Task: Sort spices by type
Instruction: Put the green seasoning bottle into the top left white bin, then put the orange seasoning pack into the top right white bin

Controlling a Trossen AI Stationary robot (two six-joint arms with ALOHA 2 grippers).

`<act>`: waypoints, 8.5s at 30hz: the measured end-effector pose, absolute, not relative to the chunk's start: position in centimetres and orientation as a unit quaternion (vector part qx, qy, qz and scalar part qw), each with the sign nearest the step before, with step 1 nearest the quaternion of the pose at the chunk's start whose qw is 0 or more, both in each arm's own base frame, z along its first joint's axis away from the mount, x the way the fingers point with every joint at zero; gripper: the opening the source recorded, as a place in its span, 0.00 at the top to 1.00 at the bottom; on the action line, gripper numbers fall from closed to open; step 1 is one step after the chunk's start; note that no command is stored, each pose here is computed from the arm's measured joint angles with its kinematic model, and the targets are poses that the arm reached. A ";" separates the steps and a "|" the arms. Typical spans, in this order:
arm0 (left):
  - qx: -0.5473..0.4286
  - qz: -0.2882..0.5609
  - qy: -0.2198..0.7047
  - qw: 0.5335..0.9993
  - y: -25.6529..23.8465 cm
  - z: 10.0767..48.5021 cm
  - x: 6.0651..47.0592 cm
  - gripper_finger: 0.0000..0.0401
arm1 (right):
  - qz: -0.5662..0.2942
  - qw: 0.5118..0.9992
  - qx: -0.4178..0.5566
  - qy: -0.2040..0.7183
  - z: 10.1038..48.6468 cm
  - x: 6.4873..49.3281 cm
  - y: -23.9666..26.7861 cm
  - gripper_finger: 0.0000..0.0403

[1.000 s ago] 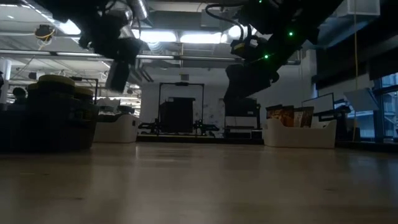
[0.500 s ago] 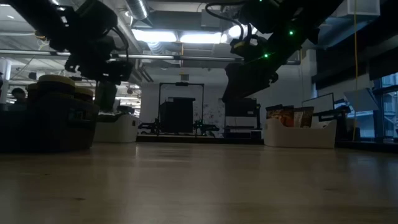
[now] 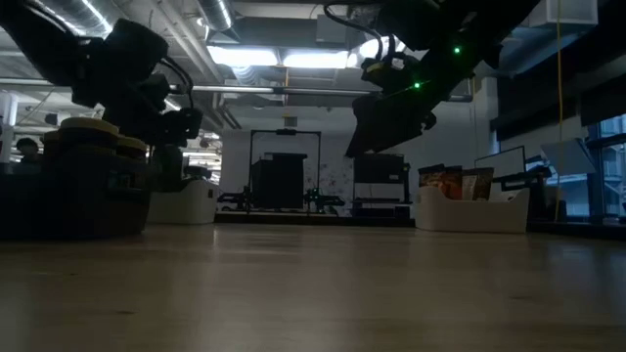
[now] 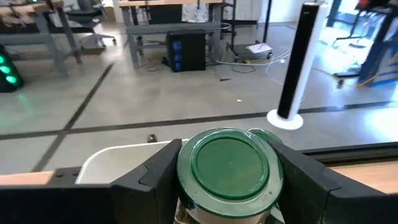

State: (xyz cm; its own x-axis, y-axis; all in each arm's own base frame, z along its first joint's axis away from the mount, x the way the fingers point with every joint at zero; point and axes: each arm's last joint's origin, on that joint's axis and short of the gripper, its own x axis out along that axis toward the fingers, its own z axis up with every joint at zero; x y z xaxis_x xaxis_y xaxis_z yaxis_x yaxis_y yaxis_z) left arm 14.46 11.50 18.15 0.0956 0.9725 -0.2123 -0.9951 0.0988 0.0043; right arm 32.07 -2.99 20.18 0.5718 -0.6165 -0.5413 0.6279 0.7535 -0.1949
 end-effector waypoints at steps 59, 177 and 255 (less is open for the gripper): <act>-0.067 0.654 0.136 0.741 12.3 15.6 15.0 0.31 | -0.351 0.887 0.009 0.301 20.2 32.1 -3.0 0.08; -0.028 0.059 -0.145 0.987 -1.8 26.8 17.4 0.28 | -0.352 0.463 0.410 0.703 23.8 21.2 25.6 0.08; -0.024 0.059 -0.152 0.986 -1.8 26.9 17.4 0.28 | -0.406 0.698 0.180 0.562 33.1 27.0 2.4 0.94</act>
State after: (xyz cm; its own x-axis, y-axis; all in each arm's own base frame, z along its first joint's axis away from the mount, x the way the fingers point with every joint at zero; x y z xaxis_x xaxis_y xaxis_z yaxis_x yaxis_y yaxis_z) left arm 17.38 -1.81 26.94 0.9470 0.1244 0.2961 -0.1101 0.9918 -0.0646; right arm 27.02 2.36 33.10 0.0378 -0.3645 -0.9304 0.7687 0.6055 -0.2059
